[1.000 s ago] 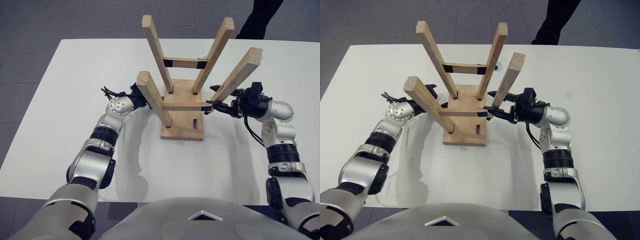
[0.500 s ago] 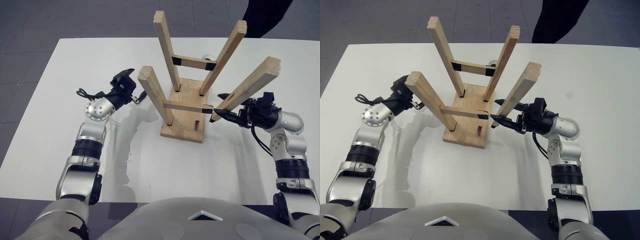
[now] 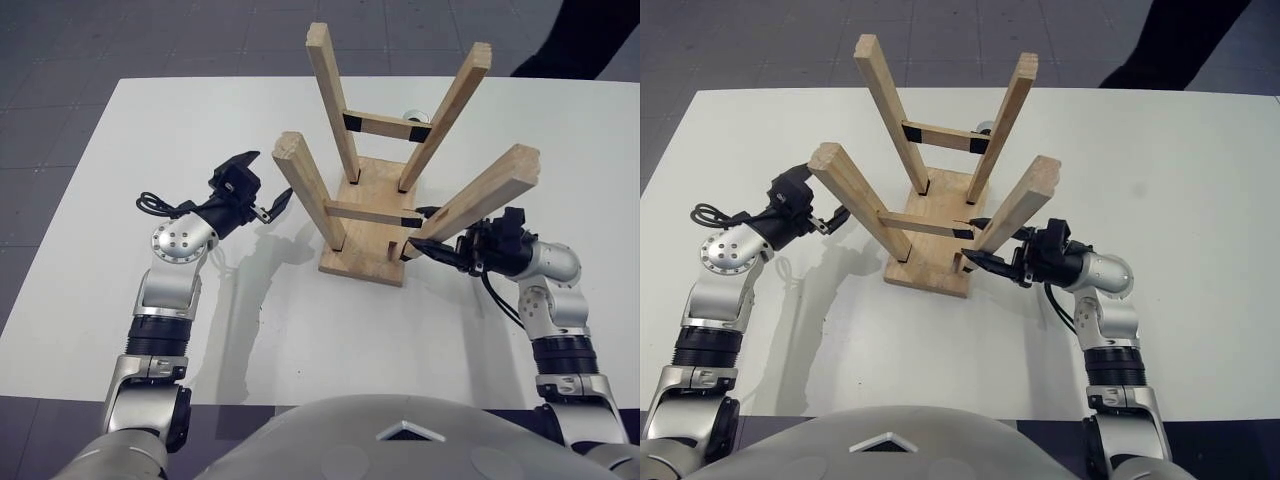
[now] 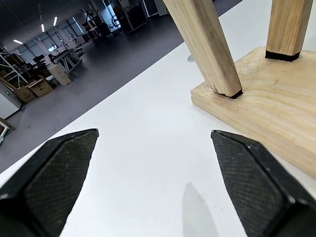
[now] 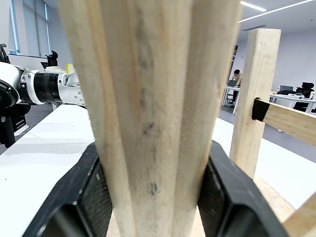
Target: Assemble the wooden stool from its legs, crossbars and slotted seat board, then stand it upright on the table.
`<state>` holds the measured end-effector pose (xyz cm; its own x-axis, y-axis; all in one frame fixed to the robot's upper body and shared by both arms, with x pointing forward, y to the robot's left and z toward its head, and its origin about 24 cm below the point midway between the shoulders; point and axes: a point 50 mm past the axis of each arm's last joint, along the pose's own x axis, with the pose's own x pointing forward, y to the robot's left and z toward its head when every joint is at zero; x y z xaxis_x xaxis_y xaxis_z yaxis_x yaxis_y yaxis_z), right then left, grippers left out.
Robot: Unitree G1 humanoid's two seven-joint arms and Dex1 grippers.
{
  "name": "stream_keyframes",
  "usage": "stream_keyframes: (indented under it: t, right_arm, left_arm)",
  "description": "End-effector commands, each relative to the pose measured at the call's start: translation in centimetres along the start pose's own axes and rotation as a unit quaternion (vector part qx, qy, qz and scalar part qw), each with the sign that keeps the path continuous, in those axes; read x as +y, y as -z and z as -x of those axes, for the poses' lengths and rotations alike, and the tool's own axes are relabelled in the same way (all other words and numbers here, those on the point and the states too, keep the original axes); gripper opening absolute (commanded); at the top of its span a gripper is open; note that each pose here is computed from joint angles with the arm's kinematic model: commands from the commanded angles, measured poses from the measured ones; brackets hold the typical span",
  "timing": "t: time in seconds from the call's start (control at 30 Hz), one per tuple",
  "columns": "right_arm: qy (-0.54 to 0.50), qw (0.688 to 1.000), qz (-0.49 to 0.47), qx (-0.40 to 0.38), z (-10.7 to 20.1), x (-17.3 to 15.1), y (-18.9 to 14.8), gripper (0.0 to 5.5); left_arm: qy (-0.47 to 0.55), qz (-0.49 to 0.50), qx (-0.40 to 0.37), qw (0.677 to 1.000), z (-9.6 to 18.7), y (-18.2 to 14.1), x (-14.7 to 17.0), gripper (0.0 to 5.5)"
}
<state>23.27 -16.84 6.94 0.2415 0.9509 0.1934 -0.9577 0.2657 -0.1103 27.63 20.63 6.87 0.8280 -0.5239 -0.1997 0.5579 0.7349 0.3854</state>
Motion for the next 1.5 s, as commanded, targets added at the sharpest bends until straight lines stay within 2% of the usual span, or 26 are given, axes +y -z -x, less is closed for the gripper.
stream_keyframes:
  t: [0.03,0.4,0.83,1.0,1.17,1.23,1.37,1.5]
  right_arm:
    - [-0.002,1.0,0.007,-0.005,-0.7,0.3,0.7,2.05]
    - [0.014,1.0,0.021,-0.001,-0.8,-0.3,2.0,2.05]
    - [-0.021,0.999,-0.023,0.027,-0.3,0.9,3.4,2.04]
    - [-0.028,0.995,-0.034,0.089,0.9,0.6,4.5,2.04]
    - [-0.075,0.979,0.025,0.187,2.0,0.2,4.7,2.04]
    - [-0.066,0.975,-0.002,0.21,1.9,-0.2,4.9,2.04]
    - [-0.043,0.976,-0.083,0.198,2.0,-1.3,4.3,2.04]
    - [-0.059,0.972,-0.105,0.201,2.0,-1.3,3.8,2.04]
  left_arm:
    - [0.018,-0.003,0.001,1.0,-0.2,-0.3,-0.4,4.23]
    - [0.041,-0.003,0.003,0.999,-0.5,-0.2,-1.1,4.23]
    - [0.041,0.004,0.006,0.999,-0.5,0.1,-1.8,4.23]
    - [0.037,0.005,0.005,0.999,-0.5,0.0,-1.7,4.23]
    - [0.015,0.009,0.007,1.0,-0.1,0.2,-1.7,4.23]
    - [0.009,0.013,0.007,1.0,0.0,0.3,-2.0,4.23]
    - [0.004,0.015,0.008,1.0,0.0,0.4,-2.1,4.23]
    - [0.006,0.015,0.007,1.0,-0.1,0.4,-2.1,4.23]
